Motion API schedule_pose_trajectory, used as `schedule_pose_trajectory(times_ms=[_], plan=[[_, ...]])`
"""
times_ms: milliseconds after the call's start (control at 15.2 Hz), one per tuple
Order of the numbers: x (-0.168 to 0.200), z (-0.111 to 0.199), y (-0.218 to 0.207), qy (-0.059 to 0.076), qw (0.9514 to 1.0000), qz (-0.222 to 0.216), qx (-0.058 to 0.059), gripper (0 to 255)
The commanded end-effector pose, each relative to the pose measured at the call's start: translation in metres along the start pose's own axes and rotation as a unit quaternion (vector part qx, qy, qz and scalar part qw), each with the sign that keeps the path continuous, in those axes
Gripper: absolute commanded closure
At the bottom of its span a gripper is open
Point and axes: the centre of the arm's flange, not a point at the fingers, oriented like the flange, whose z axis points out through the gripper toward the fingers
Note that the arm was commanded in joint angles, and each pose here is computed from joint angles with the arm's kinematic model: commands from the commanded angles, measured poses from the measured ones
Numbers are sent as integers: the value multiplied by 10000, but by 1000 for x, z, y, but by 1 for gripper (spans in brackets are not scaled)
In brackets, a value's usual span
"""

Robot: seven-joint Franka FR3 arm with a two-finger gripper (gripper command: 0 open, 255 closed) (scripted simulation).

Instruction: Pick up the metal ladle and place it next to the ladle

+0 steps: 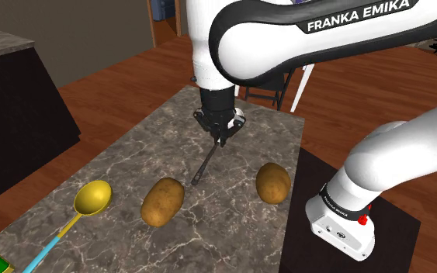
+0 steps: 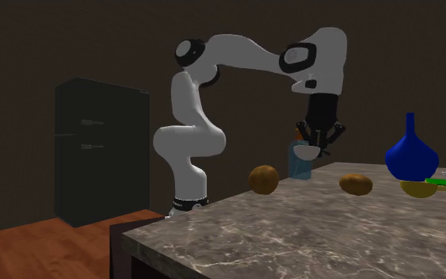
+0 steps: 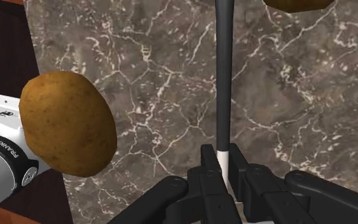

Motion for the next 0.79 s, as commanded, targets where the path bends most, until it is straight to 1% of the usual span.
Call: schedule_pose_trajectory(times_ms=[0,726], plan=[[-27,-1,1,-2,10000,6,-2,255],[-172,-5,2,-3,10000,6,-2,255]])
